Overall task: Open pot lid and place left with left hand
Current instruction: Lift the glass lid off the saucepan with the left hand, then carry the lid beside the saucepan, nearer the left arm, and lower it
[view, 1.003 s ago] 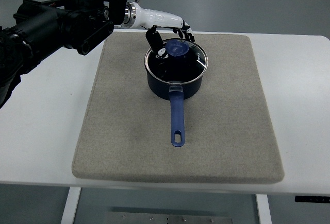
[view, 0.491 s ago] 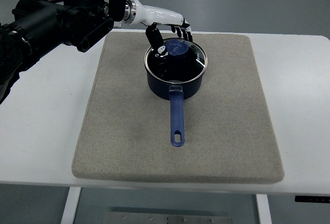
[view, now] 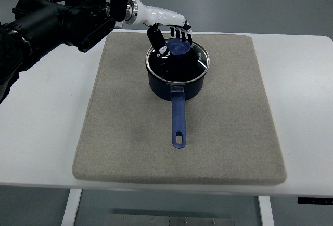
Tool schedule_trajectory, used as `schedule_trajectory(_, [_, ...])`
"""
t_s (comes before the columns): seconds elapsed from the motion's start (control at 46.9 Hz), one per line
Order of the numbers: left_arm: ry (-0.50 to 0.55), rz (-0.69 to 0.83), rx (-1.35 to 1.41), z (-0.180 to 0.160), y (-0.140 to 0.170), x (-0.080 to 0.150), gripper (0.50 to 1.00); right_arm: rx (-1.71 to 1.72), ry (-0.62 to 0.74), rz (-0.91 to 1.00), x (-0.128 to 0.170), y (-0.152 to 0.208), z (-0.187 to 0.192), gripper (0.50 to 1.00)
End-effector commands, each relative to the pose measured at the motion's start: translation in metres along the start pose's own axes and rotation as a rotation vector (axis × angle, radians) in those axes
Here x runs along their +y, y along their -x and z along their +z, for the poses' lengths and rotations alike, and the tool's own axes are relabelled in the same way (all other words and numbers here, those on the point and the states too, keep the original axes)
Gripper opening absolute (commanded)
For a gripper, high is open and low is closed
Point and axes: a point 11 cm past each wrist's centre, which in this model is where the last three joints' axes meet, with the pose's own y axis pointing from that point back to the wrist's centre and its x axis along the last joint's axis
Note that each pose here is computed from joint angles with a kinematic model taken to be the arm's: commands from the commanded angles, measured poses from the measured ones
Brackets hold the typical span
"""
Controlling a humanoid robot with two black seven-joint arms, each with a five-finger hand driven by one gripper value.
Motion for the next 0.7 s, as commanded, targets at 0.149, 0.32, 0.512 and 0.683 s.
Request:
schedule_trajectory(0.149, [-0.01, -0.01, -0.03, 0.002, -0.007, 0.002, 0.5, 0.0, 0.0, 0.0, 0.0, 0.0, 0.0, 0.917])
schedule_trajectory(0.32, [-0.02, 0.012, -0.034, 0.0, -0.018, 0.007, 0.5, 0.0, 0.0, 0.0, 0.0, 0.0, 0.0, 0.917])
schedule_trajectory(0.512, [-0.068, 0.058, -0.031, -0.015, -0.032, 0.022, 0.5, 0.0, 0.0, 0.0, 0.0, 0.0, 0.0, 0.917])
schedule_trajectory(0.683, [-0.143, 0.105, 0.0, -0.048, -0.037, 0.049, 0.5, 0.0, 0.0, 0.0, 0.0, 0.0, 0.0, 0.917])
